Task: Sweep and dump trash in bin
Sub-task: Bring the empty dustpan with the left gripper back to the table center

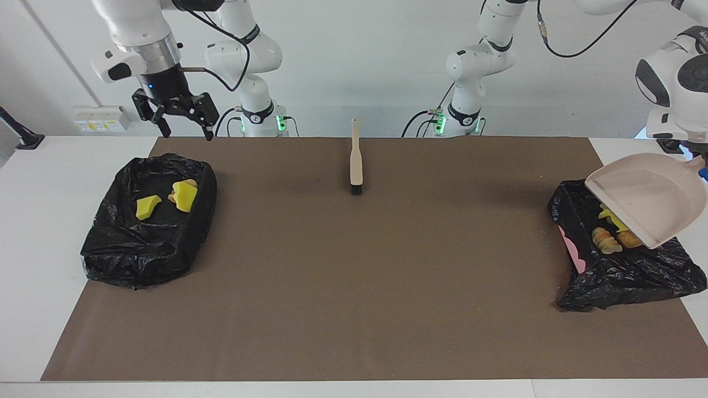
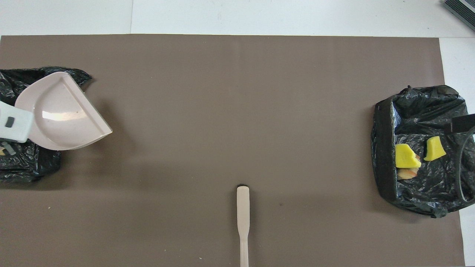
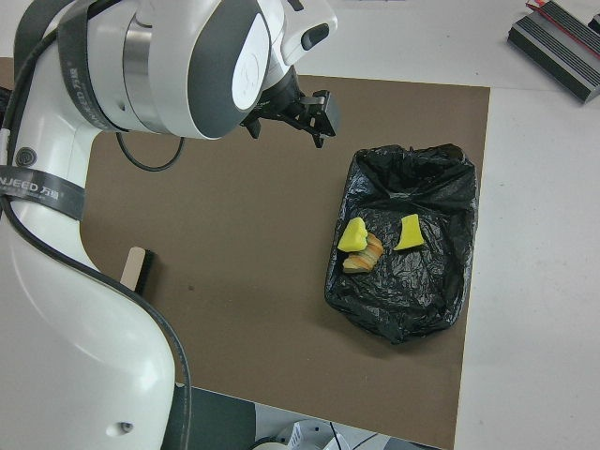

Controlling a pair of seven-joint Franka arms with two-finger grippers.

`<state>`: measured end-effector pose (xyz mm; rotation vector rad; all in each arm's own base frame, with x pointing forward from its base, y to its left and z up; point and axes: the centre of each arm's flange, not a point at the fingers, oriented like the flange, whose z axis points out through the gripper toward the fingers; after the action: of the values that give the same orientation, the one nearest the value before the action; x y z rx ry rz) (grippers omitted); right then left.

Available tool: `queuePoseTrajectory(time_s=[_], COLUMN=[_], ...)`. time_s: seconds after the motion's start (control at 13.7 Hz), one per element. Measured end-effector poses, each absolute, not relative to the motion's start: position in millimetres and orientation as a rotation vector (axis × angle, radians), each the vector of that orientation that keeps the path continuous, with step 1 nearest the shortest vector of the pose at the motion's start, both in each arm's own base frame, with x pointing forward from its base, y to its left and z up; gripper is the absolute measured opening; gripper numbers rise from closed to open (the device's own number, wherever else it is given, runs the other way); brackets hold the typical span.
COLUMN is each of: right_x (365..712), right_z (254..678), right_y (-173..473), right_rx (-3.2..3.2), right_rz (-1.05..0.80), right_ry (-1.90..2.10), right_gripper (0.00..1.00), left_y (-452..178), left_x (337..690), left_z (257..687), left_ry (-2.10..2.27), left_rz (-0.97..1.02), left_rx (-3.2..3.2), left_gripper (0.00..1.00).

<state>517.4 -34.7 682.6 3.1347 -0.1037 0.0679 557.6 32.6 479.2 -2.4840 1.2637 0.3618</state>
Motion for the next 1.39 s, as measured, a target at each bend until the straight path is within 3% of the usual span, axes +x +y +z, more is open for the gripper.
queuePoseTrajectory(time_s=[0.66, 1.02, 1.39], right_x=[508.4, 508.5, 508.5], right_z=[672.2, 672.0, 672.0], right_y=[-35.3, -35.2, -35.3], right_rx=[3.14, 3.14, 3.14], right_rz=[0.094, 0.093, 0.093], right_ry=[-0.1, -0.1, -0.1], right_gripper=[1.0, 1.0, 1.0], left_y=[-201.0, -321.3, -390.2], left_x=[533.6, 544.5, 568.2], left_z=[445.2, 444.7, 427.3], left_ry=[0.559, 0.275, 0.056], left_rz=[0.19, 0.147, 0.107], left_rx=[-2.909, -3.008, -3.068], left_gripper=[0.32, 0.32, 0.32])
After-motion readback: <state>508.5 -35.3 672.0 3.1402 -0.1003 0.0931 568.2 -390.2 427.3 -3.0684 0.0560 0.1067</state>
